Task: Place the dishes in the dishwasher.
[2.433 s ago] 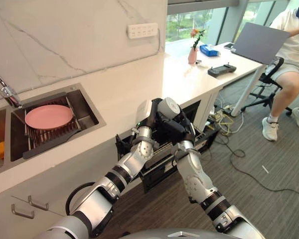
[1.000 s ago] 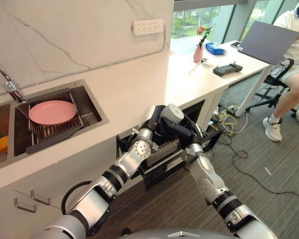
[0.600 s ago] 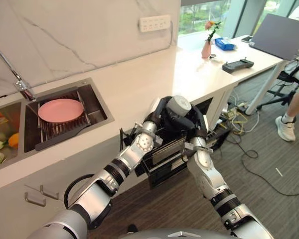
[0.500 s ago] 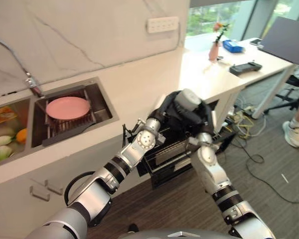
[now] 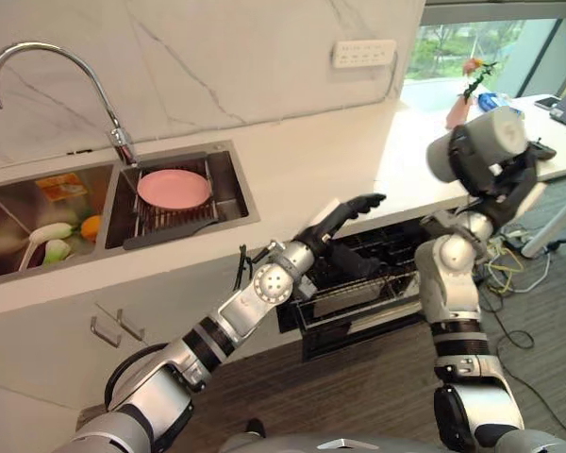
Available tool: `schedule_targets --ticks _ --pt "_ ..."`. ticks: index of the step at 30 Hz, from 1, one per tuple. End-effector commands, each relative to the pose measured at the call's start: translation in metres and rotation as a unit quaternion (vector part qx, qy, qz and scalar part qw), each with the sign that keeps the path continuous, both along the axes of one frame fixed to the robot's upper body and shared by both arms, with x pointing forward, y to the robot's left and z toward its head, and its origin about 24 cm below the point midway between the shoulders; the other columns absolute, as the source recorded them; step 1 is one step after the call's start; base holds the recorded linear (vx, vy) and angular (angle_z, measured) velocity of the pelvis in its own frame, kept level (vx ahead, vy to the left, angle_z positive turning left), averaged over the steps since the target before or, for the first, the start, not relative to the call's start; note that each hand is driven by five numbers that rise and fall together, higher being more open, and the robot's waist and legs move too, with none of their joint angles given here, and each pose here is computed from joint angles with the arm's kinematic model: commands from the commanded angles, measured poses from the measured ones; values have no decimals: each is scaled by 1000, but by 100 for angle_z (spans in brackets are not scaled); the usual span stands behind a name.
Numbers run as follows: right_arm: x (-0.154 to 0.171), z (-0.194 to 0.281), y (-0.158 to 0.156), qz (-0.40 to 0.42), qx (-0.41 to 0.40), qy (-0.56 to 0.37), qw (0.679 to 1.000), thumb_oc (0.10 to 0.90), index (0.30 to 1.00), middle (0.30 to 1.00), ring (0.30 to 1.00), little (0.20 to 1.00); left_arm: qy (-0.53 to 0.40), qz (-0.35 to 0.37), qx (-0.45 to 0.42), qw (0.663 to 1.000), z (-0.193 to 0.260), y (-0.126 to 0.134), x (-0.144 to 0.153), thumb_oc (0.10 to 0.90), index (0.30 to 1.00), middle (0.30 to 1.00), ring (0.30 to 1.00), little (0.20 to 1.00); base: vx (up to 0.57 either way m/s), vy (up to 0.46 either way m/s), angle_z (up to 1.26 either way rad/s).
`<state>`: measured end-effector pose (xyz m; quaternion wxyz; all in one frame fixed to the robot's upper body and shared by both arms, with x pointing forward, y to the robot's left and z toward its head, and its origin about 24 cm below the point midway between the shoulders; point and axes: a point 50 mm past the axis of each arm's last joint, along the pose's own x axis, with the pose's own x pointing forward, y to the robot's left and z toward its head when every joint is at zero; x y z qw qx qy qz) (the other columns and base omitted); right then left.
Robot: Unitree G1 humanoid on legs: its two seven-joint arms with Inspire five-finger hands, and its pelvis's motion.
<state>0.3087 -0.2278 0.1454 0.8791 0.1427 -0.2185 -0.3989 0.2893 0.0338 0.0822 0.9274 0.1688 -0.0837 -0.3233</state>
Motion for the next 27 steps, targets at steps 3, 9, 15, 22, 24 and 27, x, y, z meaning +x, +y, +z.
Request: schedule_targets --ticks 3,9,15,22,24,27 --pt "-20 86 -11 -44 -173 -156 971 400 300 300 300 300 -1 -59 -138 989 32 13 -14 800 900 900 900 900 12 -8 -5" --pt "-16 51 5 144 -154 -114 971 400 300 300 300 300 239 -16 -219 946 -36 62 -47 800 900 900 900 900 -8 13 -14" --pt "-20 -34 15 331 -80 9 940 400 300 300 300 300 329 87 -46 939 -99 152 -89 800 900 900 900 900 6 7 -10" --pt "-28 -61 9 372 -106 81 919 400 300 300 300 300 374 232 46 897 -150 207 -126 800 900 900 900 900 3 -4 -2" --pt "-26 -65 7 374 -107 94 916 400 300 300 300 300 397 250 68 880 -163 214 -137 800 900 900 900 900 0 18 7" --pt "-23 -65 3 365 -111 101 919 400 300 300 300 300 416 254 107 867 -174 220 -149 800 900 900 900 900 8 21 14"
